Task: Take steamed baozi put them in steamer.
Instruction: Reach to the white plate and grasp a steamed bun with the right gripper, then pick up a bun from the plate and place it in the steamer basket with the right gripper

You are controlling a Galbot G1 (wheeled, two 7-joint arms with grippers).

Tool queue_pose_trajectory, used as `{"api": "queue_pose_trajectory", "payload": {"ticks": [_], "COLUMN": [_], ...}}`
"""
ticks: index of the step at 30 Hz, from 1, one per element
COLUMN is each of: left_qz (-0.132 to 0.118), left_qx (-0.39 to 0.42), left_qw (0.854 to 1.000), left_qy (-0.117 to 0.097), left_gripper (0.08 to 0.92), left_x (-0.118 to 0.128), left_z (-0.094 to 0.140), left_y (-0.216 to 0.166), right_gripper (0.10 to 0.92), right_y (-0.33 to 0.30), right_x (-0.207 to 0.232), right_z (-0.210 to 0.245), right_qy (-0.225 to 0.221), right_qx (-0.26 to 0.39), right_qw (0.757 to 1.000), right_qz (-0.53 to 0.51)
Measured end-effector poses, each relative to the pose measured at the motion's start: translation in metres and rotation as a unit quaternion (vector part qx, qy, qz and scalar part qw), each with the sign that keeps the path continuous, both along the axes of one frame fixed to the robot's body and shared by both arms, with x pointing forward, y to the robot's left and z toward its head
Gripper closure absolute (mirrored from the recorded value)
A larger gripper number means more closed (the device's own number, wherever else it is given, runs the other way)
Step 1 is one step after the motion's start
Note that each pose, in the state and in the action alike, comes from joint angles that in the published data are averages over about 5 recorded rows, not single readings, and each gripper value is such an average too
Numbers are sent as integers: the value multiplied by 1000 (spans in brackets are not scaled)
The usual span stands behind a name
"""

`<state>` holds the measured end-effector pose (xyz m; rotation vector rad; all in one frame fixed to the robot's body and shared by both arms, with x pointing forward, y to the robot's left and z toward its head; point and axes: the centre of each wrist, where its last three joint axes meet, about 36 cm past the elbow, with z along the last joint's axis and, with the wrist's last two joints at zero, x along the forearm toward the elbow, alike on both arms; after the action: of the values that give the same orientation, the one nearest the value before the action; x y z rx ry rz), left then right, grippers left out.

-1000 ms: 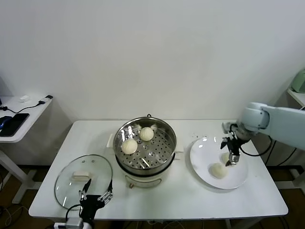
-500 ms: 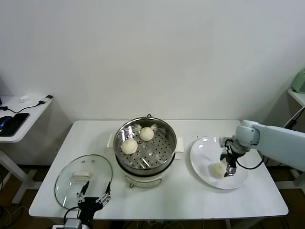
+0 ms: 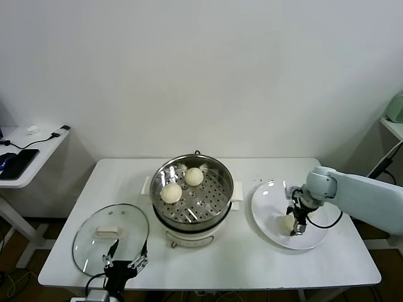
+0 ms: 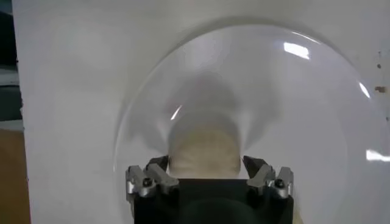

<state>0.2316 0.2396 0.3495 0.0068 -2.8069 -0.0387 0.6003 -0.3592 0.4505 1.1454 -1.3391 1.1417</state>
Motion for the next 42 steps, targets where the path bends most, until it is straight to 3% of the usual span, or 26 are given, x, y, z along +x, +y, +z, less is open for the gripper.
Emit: {"api": "queue_pose_trajectory", "payload": {"ticks": [11, 22, 26, 31, 42], "left_qz": [-4, -14, -18, -21, -18], "left_qx": [-2, -1, 0, 4, 8], "left_qw": [1000, 1000, 1000, 1000, 1000], "left_qy": [-1, -2, 0, 1, 7], "left_gripper": [177, 177, 177, 177, 177], "left_x": [0, 0, 0, -1, -3], "left_z": [2, 4, 4, 4, 0], "left_y": [-9, -15, -16, -15, -13], "right_gripper": [318, 313, 317, 315, 319], "right_y": [4, 93, 149, 220, 328], "right_x": [14, 63, 64, 51, 22], "right_z": [40, 195, 246, 272, 229], "right_qy": [-18, -81, -95, -91, -57], "right_qx": [-5, 24, 36, 36, 4], "right_qw": [999, 980, 956, 911, 804], "right_qz": [31, 181, 275, 401, 592]}}
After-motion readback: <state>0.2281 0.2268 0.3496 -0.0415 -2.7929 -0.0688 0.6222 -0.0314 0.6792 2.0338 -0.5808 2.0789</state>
